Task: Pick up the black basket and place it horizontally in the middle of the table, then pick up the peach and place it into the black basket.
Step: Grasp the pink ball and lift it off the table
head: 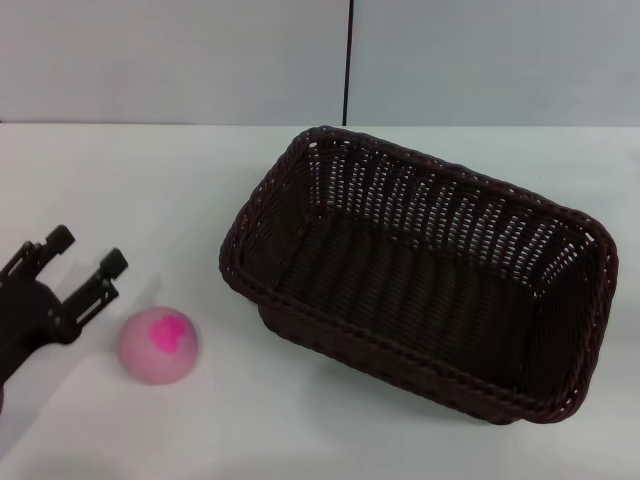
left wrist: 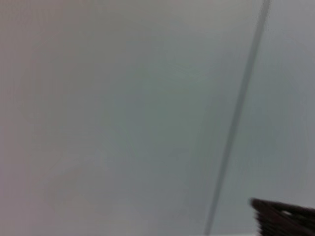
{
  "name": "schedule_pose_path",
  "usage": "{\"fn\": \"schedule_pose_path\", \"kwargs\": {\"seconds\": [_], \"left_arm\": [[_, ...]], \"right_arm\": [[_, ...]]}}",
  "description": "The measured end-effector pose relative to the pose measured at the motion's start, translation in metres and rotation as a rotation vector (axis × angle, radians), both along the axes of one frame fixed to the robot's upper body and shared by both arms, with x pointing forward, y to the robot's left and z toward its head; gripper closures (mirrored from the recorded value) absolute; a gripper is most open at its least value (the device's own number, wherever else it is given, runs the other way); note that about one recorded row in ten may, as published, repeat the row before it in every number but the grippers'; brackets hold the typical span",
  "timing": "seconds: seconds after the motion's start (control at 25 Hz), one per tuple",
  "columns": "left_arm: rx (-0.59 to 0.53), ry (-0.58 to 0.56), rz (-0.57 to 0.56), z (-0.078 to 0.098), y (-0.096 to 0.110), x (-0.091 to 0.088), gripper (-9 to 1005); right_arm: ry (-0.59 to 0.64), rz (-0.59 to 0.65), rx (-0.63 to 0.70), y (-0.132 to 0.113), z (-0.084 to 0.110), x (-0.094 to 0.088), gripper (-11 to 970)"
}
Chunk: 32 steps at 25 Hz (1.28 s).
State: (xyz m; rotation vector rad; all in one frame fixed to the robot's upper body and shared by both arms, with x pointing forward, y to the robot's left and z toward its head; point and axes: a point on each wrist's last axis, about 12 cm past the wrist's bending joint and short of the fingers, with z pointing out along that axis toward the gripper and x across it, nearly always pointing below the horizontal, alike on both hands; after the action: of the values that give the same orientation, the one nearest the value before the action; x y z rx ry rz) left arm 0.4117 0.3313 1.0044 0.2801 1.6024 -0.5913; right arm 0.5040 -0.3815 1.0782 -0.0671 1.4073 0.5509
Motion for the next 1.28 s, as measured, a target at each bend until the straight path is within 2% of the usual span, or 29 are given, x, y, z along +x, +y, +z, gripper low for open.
{"fn": "schedule_pose_path", "kwargs": {"seconds": [0.16,0.36,0.52,0.6,1.04,1.2,1.28], "left_arm": [[0.011,0.012,-0.066,0.002,0.006,-0.015,211],[0.011,0.044,-0.146,0.0,0.002,-0.025,217],[0.011,0.044,-0.146,0.0,0.002,-0.025,222],[0.057,0.107,-0.192,-0.01,-0.006,-0.026,225],[0.111,0.143,-0.225,-0.015,-0.008,-0.018,238],[0.124,0.132,-0.232,-0.014,-0.009,-0.015,475],[0.126,0.128,-0.235,-0.014,-0.009,-0.014,528]], "right_arm": [[0.036,-0.02,0.012,0.0,-0.008,-0.001,325],[0.069,-0.039,0.018,0.003,-0.013,0.003,326],[0.089,-0.039,0.027,0.009,-0.015,0.01,326],[0.098,-0.036,0.023,0.013,-0.016,0.014,327],[0.111,-0.033,0.029,0.017,-0.019,0.017,328],[0.129,-0.04,0.033,0.017,-0.022,0.016,328],[0.131,-0.041,0.033,0.017,-0.023,0.016,328]]}}
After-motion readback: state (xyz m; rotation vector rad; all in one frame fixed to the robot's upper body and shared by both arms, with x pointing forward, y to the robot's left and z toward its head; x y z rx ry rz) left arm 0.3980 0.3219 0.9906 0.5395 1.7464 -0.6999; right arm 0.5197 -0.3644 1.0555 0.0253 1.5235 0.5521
